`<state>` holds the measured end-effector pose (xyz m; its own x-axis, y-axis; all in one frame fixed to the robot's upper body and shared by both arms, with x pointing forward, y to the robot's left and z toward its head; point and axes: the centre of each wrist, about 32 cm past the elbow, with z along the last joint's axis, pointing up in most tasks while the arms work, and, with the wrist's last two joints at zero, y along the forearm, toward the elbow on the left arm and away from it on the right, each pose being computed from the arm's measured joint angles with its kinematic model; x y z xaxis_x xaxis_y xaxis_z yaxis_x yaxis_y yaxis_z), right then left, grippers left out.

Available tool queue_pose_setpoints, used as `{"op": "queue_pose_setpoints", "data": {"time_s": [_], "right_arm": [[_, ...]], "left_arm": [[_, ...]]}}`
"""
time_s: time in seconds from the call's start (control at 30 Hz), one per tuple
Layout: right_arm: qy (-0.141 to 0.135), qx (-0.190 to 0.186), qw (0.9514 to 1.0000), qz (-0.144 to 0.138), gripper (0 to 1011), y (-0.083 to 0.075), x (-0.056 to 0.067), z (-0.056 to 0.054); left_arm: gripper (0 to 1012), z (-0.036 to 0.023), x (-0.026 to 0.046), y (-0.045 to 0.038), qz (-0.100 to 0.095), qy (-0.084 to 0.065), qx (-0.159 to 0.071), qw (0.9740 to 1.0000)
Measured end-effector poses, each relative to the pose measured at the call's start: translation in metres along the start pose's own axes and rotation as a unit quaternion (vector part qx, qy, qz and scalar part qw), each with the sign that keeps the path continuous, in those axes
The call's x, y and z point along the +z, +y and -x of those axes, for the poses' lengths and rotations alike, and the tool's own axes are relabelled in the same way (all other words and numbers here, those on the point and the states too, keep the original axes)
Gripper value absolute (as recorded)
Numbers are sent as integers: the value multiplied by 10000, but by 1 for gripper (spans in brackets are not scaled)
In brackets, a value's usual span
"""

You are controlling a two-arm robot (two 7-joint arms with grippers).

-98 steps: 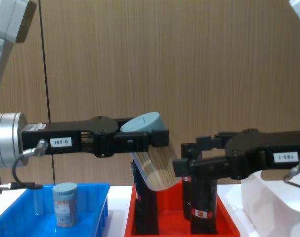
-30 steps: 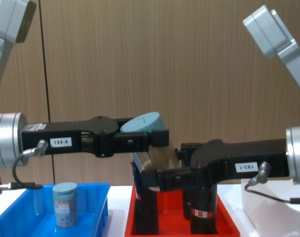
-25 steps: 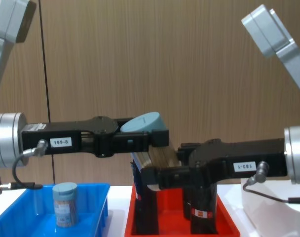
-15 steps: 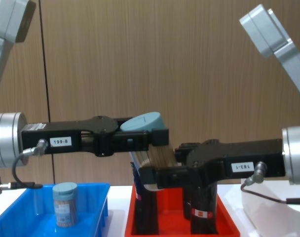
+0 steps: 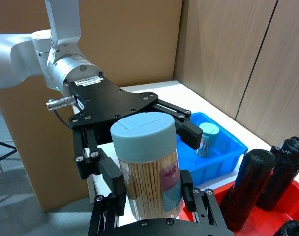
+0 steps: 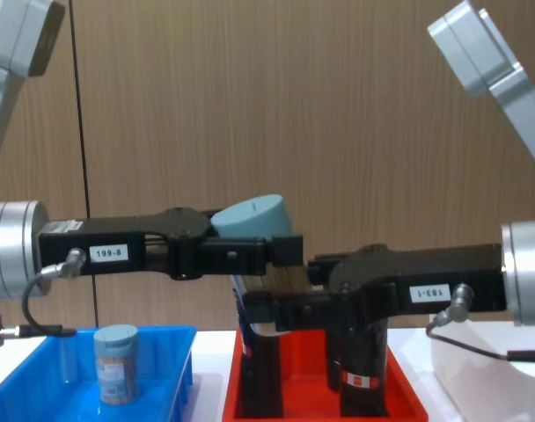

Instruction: Pick the cotton swabs from the blue box and place them into the white box.

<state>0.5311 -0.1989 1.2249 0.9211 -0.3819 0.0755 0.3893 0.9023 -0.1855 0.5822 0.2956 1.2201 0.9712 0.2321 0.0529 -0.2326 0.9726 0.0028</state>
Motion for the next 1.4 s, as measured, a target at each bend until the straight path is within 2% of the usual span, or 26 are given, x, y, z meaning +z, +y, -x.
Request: {"op": "queue_pose_setpoints", "data": {"time_s": [0.03, 0.13, 0.5, 0.93, 1.13, 1.27, 1.4], "right_arm": [[3, 1, 10000, -3, 658, -1, 0, 0], [10, 1, 10000, -14, 658, -2, 2, 1], [44, -108, 9999, -37, 658, -58, -9, -22], [193, -649, 9976, -119, 658, -354, -107, -133], [297, -1094, 9935, -135, 658, -573, -171, -212], [339, -1300, 9909, -131, 658, -654, -191, -244], [389, -1640, 9856, -102, 658, -775, -213, -300]], "left_arm": [[968, 0, 0, 0, 0, 0, 0, 10000], [1003, 0, 0, 1, 1, 0, 1, 10000], [1004, -1, 1, 1, 3, 0, 3, 10000], [1004, 0, 0, 1, 3, 0, 3, 10000], [1004, -1, 1, 1, 3, 0, 3, 10000], [1004, 0, 0, 1, 3, 0, 3, 10000], [1004, 0, 0, 1, 3, 0, 3, 10000]]}}
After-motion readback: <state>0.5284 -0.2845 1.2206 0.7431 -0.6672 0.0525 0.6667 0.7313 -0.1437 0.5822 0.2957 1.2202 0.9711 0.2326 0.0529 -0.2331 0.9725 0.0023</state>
